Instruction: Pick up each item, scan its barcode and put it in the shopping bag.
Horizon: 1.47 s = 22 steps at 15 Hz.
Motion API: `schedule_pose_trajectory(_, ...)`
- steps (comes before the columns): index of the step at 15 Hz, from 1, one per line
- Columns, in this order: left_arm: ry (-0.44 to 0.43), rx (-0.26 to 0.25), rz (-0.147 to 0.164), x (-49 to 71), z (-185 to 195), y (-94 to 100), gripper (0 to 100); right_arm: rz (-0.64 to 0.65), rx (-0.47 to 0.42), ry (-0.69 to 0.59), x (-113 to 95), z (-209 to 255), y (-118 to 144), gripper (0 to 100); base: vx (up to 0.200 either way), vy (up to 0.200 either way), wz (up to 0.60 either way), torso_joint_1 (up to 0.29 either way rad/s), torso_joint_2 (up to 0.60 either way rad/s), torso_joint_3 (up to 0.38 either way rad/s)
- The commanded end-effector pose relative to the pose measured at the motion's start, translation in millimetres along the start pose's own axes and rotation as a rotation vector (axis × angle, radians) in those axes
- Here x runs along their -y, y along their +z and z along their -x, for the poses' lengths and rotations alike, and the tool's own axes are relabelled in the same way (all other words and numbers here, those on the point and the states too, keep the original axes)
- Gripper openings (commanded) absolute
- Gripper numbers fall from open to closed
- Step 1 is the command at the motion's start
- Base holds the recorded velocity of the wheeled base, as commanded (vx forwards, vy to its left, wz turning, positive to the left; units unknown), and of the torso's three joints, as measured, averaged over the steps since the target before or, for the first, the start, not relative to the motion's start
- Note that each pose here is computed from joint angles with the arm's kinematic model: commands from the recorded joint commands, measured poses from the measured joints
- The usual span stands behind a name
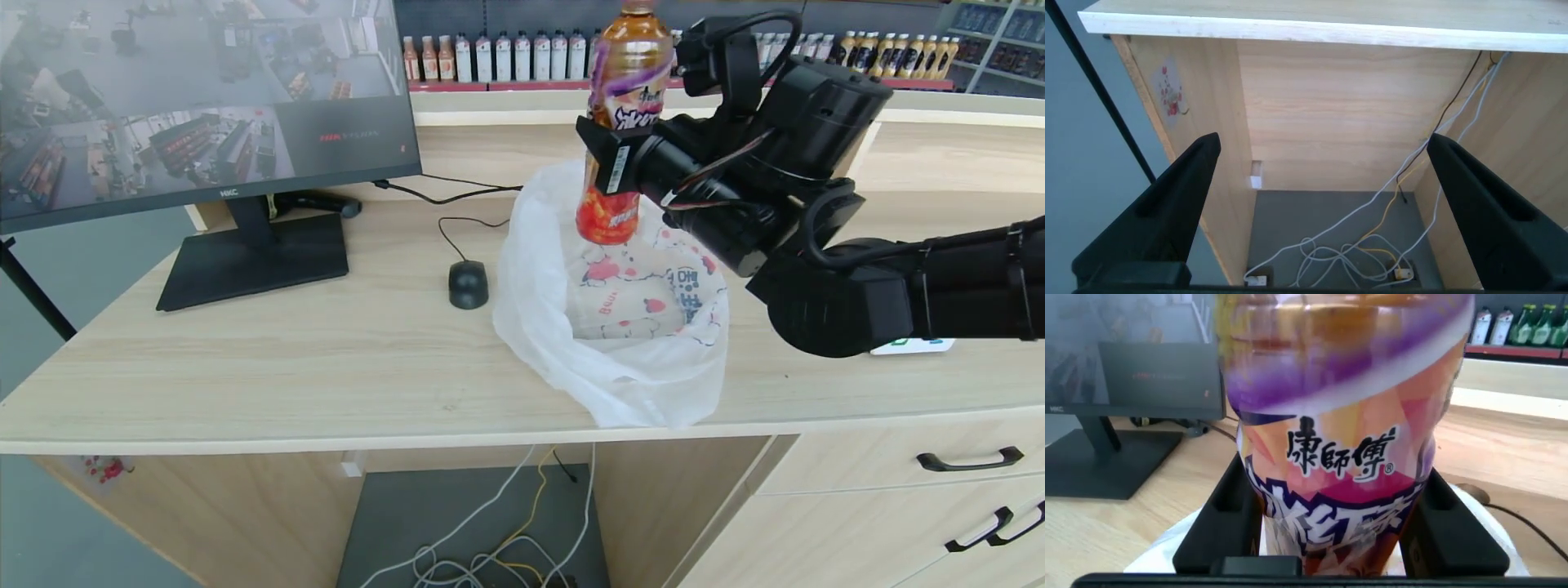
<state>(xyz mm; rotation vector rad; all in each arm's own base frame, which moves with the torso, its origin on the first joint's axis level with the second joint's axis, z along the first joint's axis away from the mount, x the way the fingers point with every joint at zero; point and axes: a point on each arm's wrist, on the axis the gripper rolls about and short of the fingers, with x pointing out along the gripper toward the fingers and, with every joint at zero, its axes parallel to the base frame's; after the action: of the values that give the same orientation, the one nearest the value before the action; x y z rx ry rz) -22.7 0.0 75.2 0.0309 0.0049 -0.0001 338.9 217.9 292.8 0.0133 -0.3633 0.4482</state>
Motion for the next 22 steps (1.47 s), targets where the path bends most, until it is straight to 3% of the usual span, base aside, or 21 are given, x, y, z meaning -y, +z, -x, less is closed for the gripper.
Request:
schedule_pose_trajectory(1,0.000,0.000,0.000,0.0,0,0.0,100,0.000,-0.035,0.017,-9,-6,-19,0,0.000,0.000,0.00,0.000,0.00,0.000)
schedule_pose_trajectory(10,0.000,0.000,0.000,0.0,0,0.0,100,-0.056,-0.070,0.017,-13,-8,-36,0,0.000,0.000,0.00,0.000,0.00,0.000)
schedule_pose_trajectory(22,0.000,0.000,0.000,0.0,0,0.0,100,-0.049,-0.126,0.014,-16,-16,-76,0,0.000,0.000,0.00,0.000,0.00,0.000)
